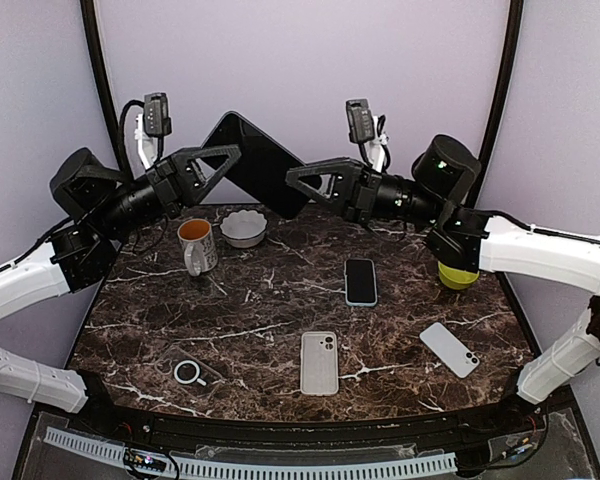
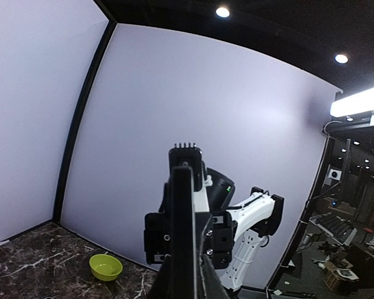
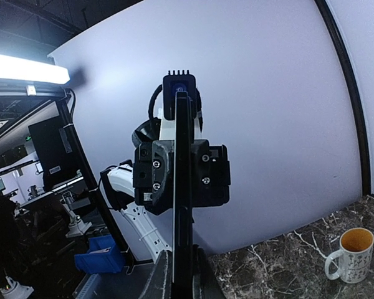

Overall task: Put the phone into the phone case
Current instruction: Pass from the right arm to the left, then pass from the left arm to the right

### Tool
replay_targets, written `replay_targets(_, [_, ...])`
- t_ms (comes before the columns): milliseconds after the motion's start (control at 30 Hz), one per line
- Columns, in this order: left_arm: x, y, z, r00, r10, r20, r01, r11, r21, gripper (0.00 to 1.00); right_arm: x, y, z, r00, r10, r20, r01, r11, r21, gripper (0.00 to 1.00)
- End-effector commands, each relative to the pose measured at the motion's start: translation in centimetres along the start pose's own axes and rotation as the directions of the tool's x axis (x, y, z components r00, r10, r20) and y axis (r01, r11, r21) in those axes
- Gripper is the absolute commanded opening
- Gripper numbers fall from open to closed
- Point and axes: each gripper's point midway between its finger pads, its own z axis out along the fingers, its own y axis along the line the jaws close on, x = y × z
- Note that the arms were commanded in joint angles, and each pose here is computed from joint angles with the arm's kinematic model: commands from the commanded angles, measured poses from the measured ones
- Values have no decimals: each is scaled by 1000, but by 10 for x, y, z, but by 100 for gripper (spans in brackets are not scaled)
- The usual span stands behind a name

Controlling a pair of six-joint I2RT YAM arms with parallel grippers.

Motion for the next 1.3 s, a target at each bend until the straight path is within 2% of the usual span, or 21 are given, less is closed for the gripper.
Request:
replay_targets(0, [-17, -9, 0, 999, 34, 35, -34, 999, 15, 0, -28, 19, 3, 995, -85, 47, 86, 996, -29, 2])
replay_targets(100, [-16, 1, -2, 999, 39, 30, -38, 998, -45, 0, -23, -10, 1, 994, -106, -16, 107, 983, 147, 47])
replay_targets(167, [-14, 14, -5, 999, 47, 20, -44, 991, -126, 0, -18, -37, -9, 988, -132, -83, 151, 937, 315, 68])
replay_targets(200, [-8, 22, -7, 999, 47, -8, -47, 985, -168, 0, -17, -49, -16, 981, -158, -117, 192, 899, 393, 75])
replay_targets(267, [-5, 39, -12, 999, 42, -22, -47, 963, -265, 0, -10, -67, -28, 955, -215, -203, 291, 812, 505, 80])
replay_targets(333, [0, 53, -16, 999, 33, -41, -45, 939, -340, 0, -1, -77, -34, 897, -309, -316, 439, 703, 560, 84])
replay_targets(400, [5, 62, -18, 998, 18, -59, -39, 923, -382, 0, 7, -75, -28, 808, -407, -427, 588, 610, 531, 89])
replay_targets(500, [11, 69, -17, 997, 1, -78, -33, 914, -405, 0, 11, -75, -15, 721, -500, -479, 693, 529, 490, 98])
replay_targets(600, [14, 71, -18, 996, -6, -85, -30, 909, -416, 0, 15, -81, 1, 695, -532, -483, 719, 517, 464, 99])
replay_targets(767, [13, 73, -21, 996, 10, -94, -50, 900, -433, 0, 27, -98, 29, 705, -497, -506, 706, 555, 440, 98])
replay_targets(1000, [17, 77, -21, 994, 19, -108, -66, 894, -442, 0, 36, -114, 52, 692, -475, -543, 718, 533, 448, 98])
replay_targets(1167, [21, 81, -23, 993, 25, -118, -77, 888, -454, 0, 43, -120, 56, 700, -438, -564, 709, 523, 474, 87])
replay_targets(1267, [24, 81, -22, 992, 26, -126, -80, 889, -451, 0, 45, -123, 57, 702, -422, -573, 707, 511, 490, 68])
